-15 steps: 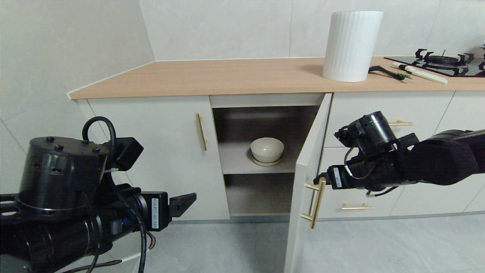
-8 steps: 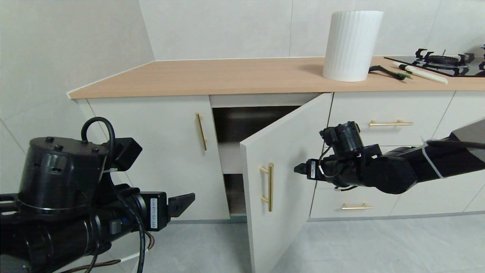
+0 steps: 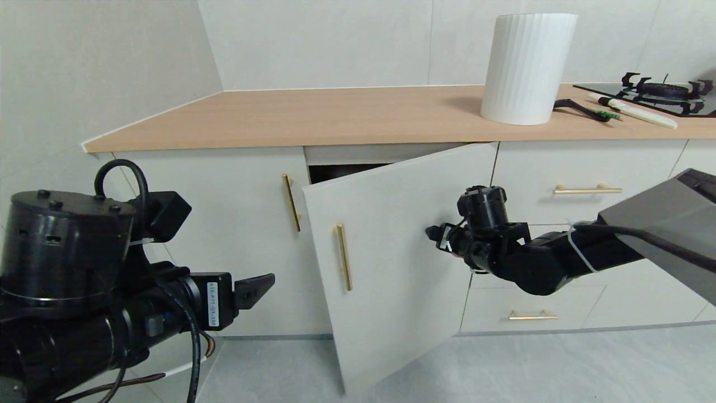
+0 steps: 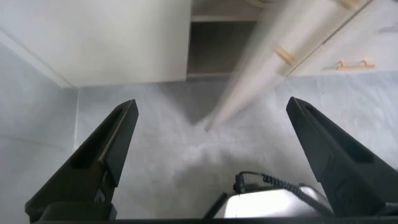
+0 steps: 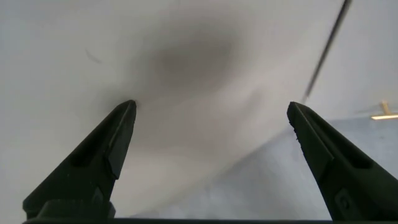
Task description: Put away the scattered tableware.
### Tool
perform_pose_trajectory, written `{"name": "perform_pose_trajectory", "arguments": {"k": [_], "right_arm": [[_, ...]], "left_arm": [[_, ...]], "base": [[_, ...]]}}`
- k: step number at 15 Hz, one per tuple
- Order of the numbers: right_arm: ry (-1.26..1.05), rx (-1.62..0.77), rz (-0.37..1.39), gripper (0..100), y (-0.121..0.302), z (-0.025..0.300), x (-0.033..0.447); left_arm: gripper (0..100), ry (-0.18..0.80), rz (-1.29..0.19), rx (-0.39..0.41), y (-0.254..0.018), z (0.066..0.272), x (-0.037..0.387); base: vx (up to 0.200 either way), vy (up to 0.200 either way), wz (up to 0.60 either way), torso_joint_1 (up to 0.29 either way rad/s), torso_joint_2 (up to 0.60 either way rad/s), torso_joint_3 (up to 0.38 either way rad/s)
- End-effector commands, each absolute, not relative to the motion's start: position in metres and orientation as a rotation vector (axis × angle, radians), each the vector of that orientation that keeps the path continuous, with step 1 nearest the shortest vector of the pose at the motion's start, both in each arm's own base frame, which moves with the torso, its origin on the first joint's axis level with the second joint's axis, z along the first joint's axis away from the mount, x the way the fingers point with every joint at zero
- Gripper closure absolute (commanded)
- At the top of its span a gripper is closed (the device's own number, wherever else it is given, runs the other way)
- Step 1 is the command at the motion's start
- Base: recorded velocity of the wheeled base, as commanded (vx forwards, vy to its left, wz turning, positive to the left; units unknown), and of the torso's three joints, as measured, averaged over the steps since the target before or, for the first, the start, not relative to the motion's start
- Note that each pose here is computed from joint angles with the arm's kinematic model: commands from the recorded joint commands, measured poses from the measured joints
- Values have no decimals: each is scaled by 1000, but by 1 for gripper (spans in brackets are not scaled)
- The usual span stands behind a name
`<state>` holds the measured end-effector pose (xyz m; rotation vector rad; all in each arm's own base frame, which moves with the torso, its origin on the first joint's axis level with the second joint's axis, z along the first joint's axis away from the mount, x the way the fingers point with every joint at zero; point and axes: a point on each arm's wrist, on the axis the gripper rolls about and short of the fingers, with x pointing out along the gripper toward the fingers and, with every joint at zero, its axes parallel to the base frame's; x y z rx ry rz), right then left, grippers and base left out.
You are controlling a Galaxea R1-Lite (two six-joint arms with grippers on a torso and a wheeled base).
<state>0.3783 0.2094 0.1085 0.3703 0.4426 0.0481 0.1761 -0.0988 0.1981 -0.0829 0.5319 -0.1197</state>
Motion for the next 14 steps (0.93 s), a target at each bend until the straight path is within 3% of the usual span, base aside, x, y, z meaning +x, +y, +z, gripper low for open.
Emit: {"name": "perform_pose_trajectory", "arguments": {"k": [1,9,14], "right_arm": [[428,388,16,0,216,96,391],[272,495,-69,0,216,104,416],[208,509,-173,0,193,101,443]], "left_arm": [[0,517,-119,-88,-96,201,173],[0,527,-117,-83,-97,199,174],[0,535,-117,-80,-98,197,176]], "base": [[0,0,0,0,0,0],[0,0,0,0,0,0],[0,0,0,0,0,0]]}}
